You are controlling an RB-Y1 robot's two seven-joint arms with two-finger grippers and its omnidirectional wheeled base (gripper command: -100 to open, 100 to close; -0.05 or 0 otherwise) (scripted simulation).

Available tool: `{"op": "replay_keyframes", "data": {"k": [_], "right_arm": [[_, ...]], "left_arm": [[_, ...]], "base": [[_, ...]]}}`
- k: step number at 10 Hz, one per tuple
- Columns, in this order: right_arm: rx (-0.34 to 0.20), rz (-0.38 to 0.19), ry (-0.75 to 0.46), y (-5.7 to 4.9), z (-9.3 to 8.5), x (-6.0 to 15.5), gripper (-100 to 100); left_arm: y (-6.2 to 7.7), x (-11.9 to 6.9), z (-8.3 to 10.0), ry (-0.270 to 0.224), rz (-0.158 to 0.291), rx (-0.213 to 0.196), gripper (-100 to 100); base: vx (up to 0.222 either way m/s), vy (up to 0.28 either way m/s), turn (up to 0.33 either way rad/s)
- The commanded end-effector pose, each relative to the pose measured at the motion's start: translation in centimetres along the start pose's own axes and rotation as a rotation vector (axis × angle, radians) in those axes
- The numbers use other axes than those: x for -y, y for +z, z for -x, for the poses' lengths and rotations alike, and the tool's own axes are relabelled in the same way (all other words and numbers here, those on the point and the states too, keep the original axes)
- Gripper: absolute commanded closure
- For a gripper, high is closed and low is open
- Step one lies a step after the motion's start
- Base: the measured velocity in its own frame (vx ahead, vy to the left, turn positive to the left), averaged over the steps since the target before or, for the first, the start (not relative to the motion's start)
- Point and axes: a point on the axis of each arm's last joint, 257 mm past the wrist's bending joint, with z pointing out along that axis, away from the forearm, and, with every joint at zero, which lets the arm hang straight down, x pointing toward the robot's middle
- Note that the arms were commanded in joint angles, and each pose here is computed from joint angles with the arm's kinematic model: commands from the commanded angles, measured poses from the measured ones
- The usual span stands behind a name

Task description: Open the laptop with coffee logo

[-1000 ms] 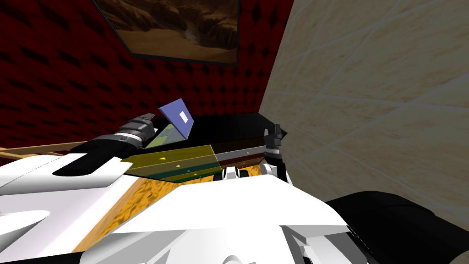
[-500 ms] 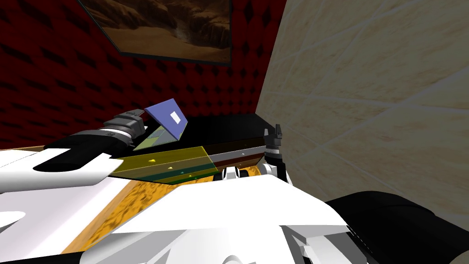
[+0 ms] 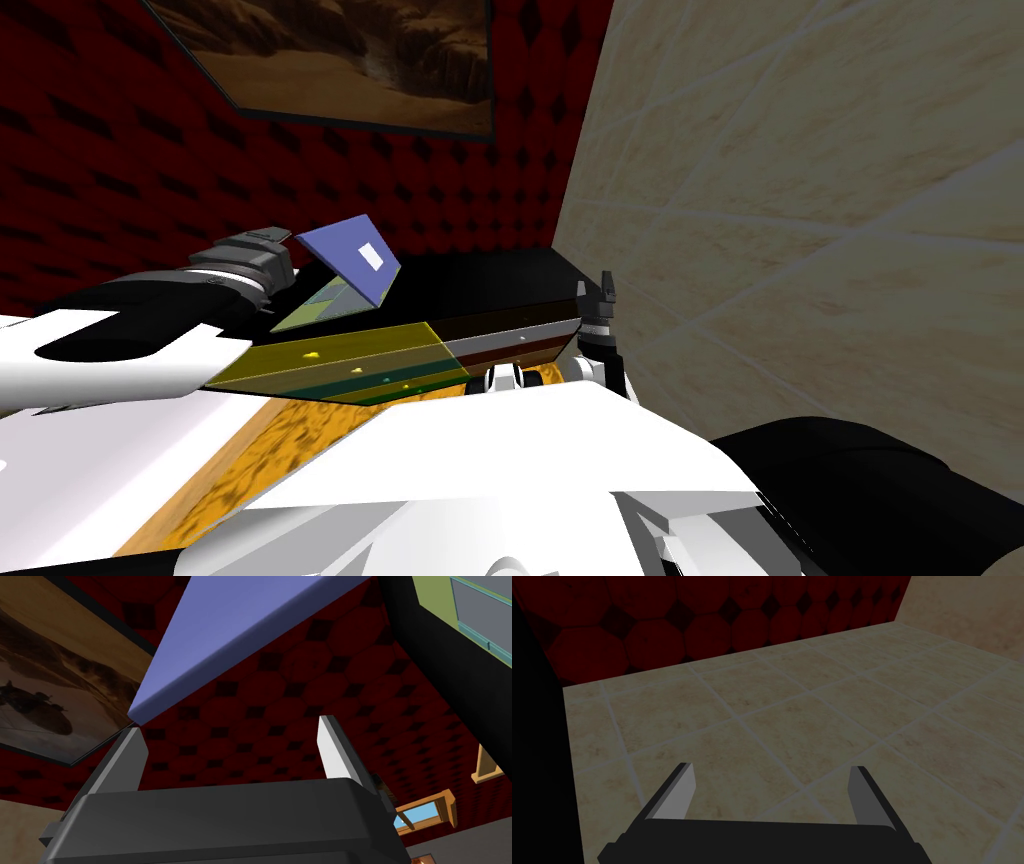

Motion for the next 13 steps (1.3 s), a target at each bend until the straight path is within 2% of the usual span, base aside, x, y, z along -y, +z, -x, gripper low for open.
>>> {"op": "replay_keyframes", "data": {"k": [1, 2, 3, 11, 12, 13], "right_arm": [[0.000, 0.000, 0.000, 0.0, 0.0, 0.0, 0], [0.000, 0.000, 0.000, 0.0, 0.0, 0.0, 0], [0.000, 0.000, 0.000, 0.0, 0.0, 0.0, 0], [0.000, 0.000, 0.000, 0.0, 0.0, 0.0, 0], [0.000, 0.000, 0.000, 0.0, 0.0, 0.0, 0], [0.000, 0.000, -0.001, 0.0, 0.0, 0.0, 0]], "left_arm": [[0.0, 0.0, 0.1, 0.000, 0.002, 0.003, -100], [0.0, 0.0, 0.1, 0.000, 0.002, 0.003, 100], [0.4, -0.6, 0.6, -0.074, 0.007, 0.009, 100], [1.9, -3.7, 1.7, -0.385, 0.037, 0.021, 100], [1.7, -2.4, 2.0, -0.355, 0.011, 0.024, 100], [2.0, -3.3, 3.3, -0.383, 0.021, 0.059, -100]], "base": [[0.001, -0.013, 0.000], [0.000, 0.000, 0.000], [-0.029, 0.036, -0.057], [-0.049, 0.048, -0.012], [-0.033, 0.031, 0.023], [0.032, -0.073, 0.051]]}}
